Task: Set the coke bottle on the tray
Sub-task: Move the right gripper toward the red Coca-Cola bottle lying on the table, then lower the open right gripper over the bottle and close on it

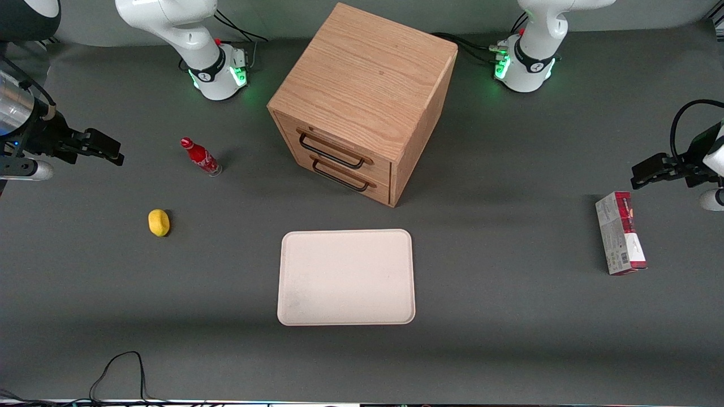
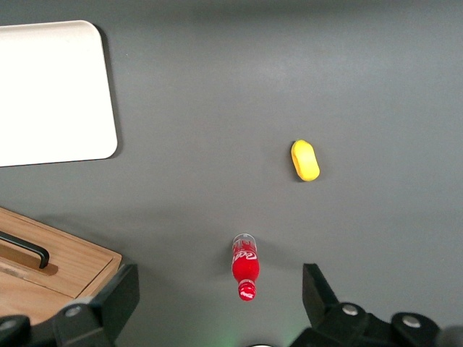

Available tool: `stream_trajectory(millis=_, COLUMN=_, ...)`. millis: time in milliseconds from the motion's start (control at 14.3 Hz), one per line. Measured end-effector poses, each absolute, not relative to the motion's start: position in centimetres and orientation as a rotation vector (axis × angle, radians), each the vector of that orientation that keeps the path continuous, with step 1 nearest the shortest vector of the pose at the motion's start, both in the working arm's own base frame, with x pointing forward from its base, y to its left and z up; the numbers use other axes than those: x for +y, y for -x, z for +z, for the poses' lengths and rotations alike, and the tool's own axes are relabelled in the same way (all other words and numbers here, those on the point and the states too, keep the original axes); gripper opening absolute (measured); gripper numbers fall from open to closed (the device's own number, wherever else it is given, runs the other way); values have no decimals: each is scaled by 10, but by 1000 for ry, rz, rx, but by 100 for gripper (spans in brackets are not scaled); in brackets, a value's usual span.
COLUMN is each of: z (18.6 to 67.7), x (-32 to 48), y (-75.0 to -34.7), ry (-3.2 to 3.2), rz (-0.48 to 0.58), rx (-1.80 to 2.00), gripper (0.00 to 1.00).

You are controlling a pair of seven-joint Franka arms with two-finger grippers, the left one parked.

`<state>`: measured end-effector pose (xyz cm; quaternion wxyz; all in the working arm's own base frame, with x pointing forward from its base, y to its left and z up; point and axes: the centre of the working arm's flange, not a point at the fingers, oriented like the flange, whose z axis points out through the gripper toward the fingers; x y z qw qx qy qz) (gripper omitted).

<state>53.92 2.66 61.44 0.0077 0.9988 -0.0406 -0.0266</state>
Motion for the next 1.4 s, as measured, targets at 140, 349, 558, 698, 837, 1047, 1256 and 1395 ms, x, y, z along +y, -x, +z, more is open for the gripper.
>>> stream_trajectory(millis=140, z=614, x=27, y=-539, ry=-3124, rz=-85, rx=-127, gripper=100)
stream_trajectory(millis=349, z=612, x=28, y=-539, ry=-3125, rz=-100, rx=-125, gripper=100)
stream_trajectory(millis=558, z=585, x=29, y=-533, ry=-3114, rz=-226, rx=-122, gripper=100)
stream_trajectory(millis=698, z=550, x=30, y=-527, ry=-3101, rz=-325, rx=-116, gripper=100)
stream_trajectory(millis=837, z=514, x=31, y=-513, ry=-3105, rz=-328, rx=-106, gripper=100)
stream_trajectory(millis=1047, z=456, x=39, y=-464, ry=-3122, rz=-251, rx=-67, gripper=100)
stream_trajectory(millis=1256, z=411, x=40, y=-415, ry=-3135, rz=-184, rx=-51, gripper=100)
stream_trajectory(millis=1395, z=383, x=38, y=-388, ry=-3141, rz=-148, rx=-49, gripper=100)
